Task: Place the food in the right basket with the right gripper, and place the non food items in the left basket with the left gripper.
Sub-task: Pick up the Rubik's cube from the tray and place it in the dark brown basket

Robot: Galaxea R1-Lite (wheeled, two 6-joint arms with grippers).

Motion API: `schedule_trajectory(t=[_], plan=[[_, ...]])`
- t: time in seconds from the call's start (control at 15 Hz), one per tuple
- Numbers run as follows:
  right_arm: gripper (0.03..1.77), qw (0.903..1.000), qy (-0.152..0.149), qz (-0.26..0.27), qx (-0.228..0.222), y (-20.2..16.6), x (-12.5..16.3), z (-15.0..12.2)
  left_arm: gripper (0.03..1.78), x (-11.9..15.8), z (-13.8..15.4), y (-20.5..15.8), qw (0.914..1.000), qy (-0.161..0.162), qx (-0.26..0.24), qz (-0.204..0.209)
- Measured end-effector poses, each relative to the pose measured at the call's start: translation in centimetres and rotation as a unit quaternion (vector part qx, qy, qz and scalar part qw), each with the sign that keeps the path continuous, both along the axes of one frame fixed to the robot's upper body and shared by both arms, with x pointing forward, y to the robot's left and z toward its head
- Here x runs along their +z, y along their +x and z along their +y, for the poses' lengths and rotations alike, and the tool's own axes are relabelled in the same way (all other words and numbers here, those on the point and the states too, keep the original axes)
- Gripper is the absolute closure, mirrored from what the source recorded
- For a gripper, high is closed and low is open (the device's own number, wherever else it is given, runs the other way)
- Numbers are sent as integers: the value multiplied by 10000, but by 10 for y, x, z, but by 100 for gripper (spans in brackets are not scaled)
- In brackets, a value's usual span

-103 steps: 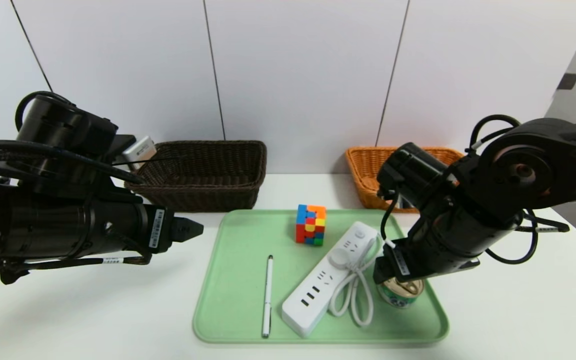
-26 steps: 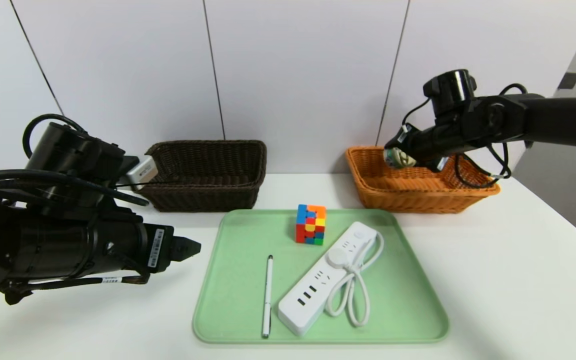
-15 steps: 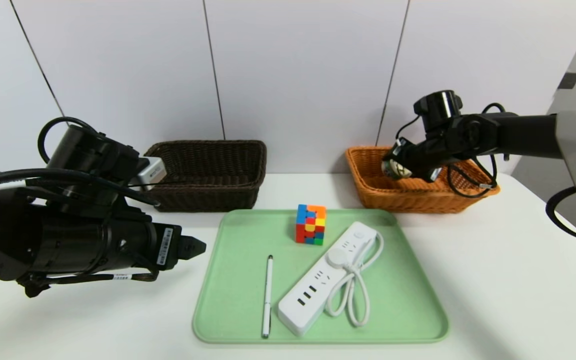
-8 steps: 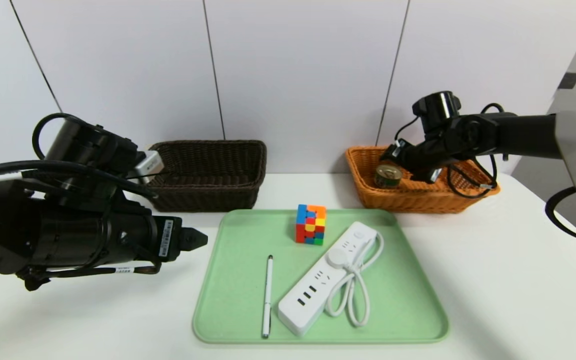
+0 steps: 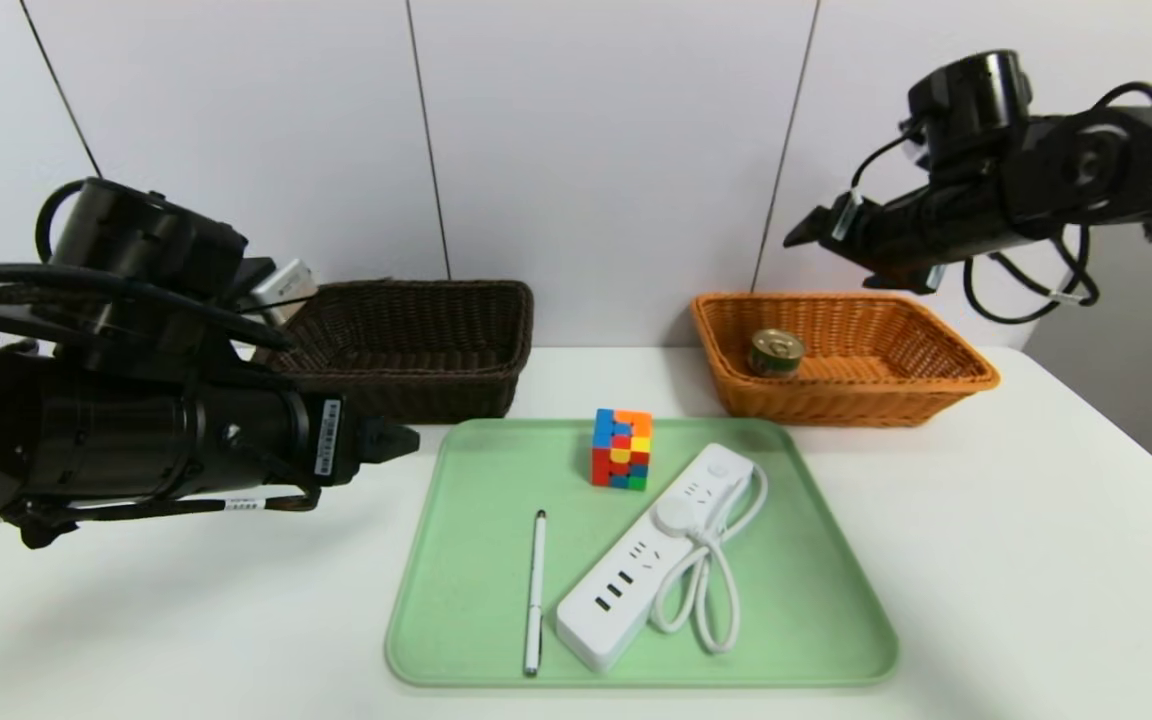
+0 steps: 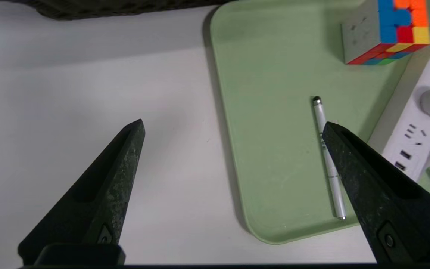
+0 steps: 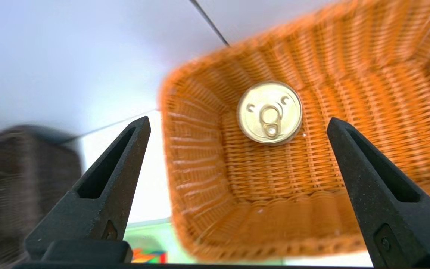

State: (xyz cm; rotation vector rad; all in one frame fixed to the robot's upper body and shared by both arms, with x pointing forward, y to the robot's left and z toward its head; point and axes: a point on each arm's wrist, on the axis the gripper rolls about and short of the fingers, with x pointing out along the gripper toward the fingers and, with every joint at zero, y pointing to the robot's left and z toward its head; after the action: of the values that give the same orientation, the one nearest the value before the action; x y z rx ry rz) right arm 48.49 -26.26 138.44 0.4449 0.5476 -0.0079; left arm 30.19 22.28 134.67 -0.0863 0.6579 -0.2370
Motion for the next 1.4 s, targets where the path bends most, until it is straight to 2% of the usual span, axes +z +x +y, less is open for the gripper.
schedule_trajectory(t=[0.2, 0.33, 0.53, 0.73, 0.87, 1.13, 1.27, 1.4], plan=[[14, 9996, 199, -127, 130, -41, 36, 8, 12, 18, -16, -9, 9993, -182, -317, -94], [13, 9991, 363, 147, 143, -67, 48, 11, 12, 25, -30, -18, 9980, -283, -568, 14], [12, 9977, 291, 541, 289, -105, 60, 12, 12, 30, -43, -20, 9963, -345, -785, 8], [11, 9951, 225, 888, 377, -134, 66, 9, 12, 28, -50, -20, 9956, -338, -872, 48], [11, 9909, 301, 1186, 561, -151, 65, 11, 12, 28, -53, -20, 9953, -347, -903, 55], [11, 9863, 413, 1460, 644, -168, 59, 13, 12, 29, -66, -28, 9927, -645, -1007, 178], [11, 9853, 425, 1525, 640, -173, 57, 12, 12, 30, -73, -29, 9862, -933, -1339, 262], [11, 9854, 427, 1522, 633, -178, 57, 10, 12, 34, -78, -29, 9722, -1371, -1887, 194]])
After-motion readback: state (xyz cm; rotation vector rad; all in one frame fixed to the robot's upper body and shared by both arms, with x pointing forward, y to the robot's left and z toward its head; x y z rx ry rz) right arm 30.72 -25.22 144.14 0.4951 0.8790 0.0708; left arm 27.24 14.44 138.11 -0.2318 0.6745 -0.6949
